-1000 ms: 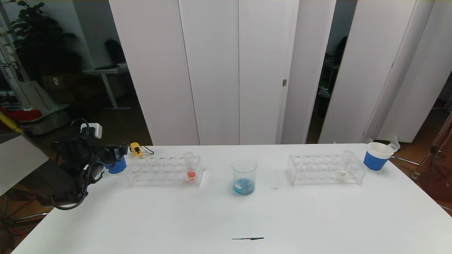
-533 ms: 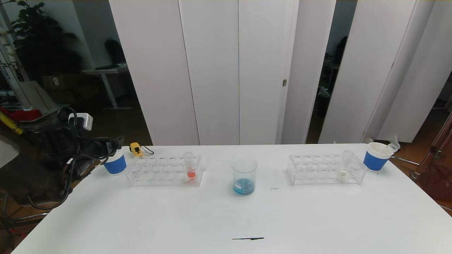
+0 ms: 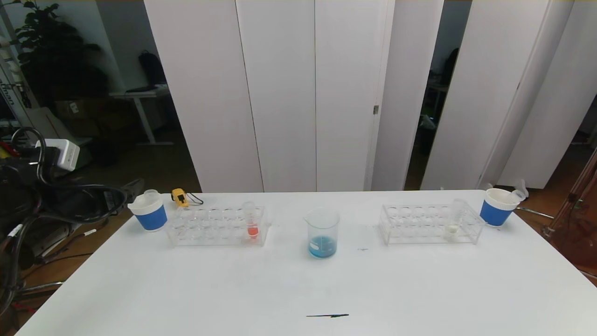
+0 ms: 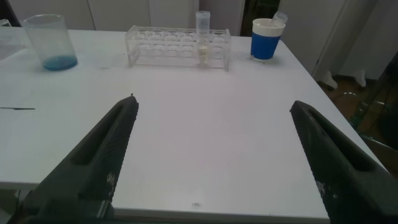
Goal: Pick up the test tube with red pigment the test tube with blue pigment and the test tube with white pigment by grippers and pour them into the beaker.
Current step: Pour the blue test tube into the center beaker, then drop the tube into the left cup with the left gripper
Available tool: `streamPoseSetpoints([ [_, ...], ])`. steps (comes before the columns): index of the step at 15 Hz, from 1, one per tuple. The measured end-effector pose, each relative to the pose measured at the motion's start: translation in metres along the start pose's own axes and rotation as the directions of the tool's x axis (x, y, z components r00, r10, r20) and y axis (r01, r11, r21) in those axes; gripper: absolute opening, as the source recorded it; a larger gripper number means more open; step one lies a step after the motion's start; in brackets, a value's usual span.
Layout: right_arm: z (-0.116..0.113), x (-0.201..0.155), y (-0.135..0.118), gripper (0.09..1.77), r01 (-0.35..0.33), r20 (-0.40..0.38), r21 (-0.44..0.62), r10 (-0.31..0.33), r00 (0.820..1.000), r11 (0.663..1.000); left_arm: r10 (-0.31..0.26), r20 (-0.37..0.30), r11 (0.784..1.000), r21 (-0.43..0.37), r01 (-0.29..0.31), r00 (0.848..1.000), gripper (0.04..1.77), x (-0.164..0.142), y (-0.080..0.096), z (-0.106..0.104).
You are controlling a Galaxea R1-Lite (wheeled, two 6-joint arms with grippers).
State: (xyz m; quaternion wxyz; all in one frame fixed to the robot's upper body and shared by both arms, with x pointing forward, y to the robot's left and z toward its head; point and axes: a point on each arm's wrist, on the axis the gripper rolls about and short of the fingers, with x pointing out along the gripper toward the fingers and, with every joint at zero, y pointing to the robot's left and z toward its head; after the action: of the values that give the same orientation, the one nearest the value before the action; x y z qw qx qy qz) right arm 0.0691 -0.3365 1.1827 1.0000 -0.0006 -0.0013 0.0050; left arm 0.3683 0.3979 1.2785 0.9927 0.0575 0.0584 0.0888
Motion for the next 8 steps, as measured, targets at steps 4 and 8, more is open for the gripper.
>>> streamPoseSetpoints([
  [4, 0.0, 0.0, 0.0, 1.75, 0.0, 0.0, 0.0, 0.0, 1.0, 1.0, -0.053, 0.019, 0.999, 0.007, 0.052, 0.998, 1.75, -0.064, -0.003, 0.015],
  [8, 0.0, 0.0, 0.0, 1.75, 0.0, 0.0, 0.0, 0.0, 1.0, 1.0, -0.096, 0.059, 0.995, 0.008, 0.096, 0.994, 1.75, -0.129, -0.008, 0.027],
])
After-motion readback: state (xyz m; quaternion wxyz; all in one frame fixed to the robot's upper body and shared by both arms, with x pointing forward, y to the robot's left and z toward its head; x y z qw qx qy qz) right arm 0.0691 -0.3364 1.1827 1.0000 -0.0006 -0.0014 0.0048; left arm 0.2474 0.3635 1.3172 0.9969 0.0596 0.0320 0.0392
